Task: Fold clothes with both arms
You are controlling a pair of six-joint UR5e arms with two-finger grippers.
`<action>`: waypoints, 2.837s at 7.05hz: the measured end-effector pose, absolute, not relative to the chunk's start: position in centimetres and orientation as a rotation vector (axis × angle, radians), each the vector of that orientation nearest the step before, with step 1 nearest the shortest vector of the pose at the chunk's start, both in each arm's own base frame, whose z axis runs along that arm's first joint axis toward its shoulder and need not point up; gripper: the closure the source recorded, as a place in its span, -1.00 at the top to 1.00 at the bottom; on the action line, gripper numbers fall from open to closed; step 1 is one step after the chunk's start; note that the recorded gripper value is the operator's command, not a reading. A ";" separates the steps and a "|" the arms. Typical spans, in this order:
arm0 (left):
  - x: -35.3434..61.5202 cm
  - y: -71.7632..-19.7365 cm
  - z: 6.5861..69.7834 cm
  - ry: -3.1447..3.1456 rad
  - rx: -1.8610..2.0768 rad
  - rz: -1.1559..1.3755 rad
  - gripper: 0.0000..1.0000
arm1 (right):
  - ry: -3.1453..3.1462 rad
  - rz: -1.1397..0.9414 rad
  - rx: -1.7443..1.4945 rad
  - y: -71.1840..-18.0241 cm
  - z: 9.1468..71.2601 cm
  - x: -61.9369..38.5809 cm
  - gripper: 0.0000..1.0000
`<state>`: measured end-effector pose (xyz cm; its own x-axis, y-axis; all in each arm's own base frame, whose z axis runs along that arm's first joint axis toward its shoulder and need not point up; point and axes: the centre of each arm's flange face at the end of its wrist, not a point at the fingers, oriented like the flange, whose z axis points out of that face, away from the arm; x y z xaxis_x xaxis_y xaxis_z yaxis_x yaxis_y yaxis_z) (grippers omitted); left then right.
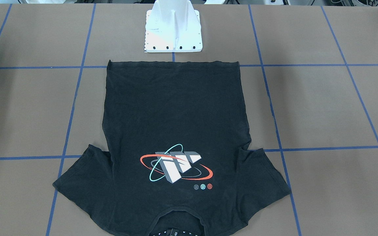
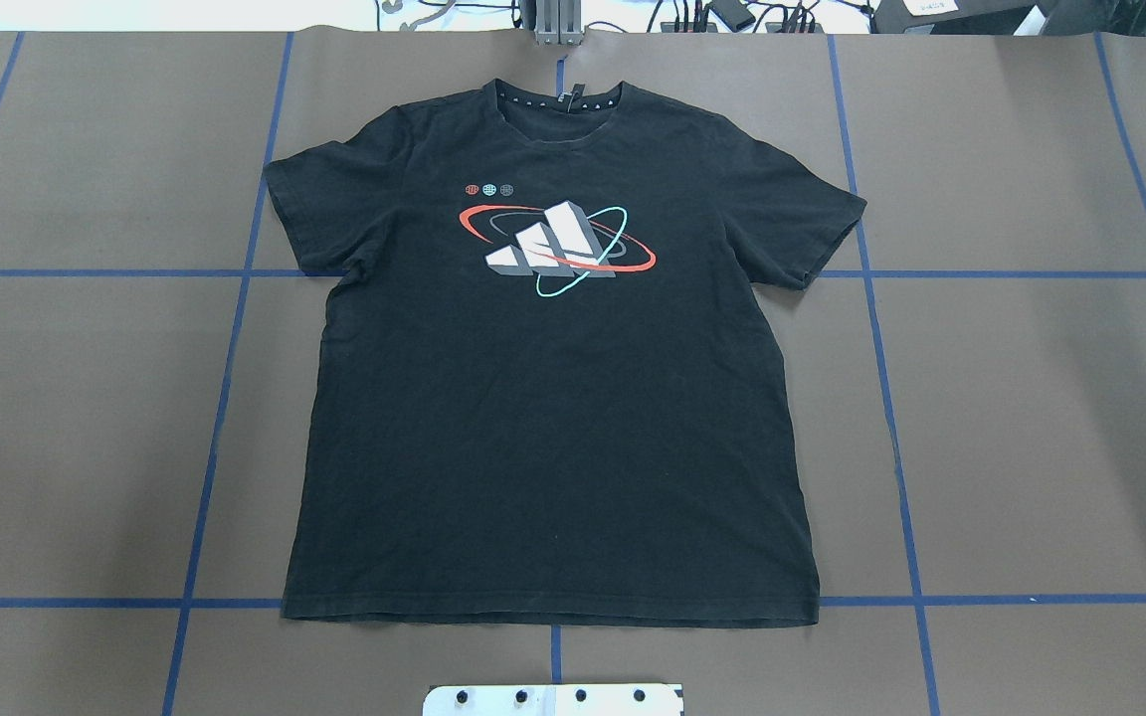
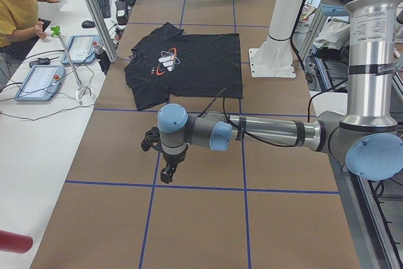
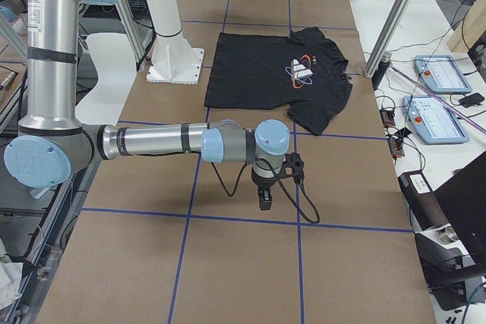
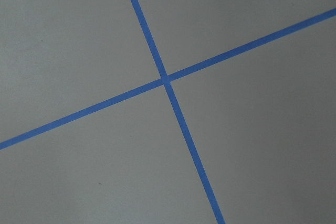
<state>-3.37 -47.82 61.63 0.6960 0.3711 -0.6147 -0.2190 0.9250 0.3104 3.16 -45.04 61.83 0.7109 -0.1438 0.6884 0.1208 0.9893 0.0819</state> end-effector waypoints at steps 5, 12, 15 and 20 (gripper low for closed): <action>-3.1 -46.5 58.2 0.782 0.274 0.345 1.00 | -0.759 -0.148 0.038 -44.3 61.9 3.2 1.00; -2.6 -46.1 56.1 0.833 0.352 0.380 1.00 | -0.914 0.058 0.088 -51.7 55.5 -8.8 1.00; -2.6 -45.9 55.7 0.842 0.350 0.367 1.00 | -0.930 0.111 0.062 -62.7 48.5 -20.4 0.87; -2.6 -45.9 55.3 0.843 0.350 0.354 1.00 | -0.929 0.357 0.099 -70.2 45.1 -33.2 0.82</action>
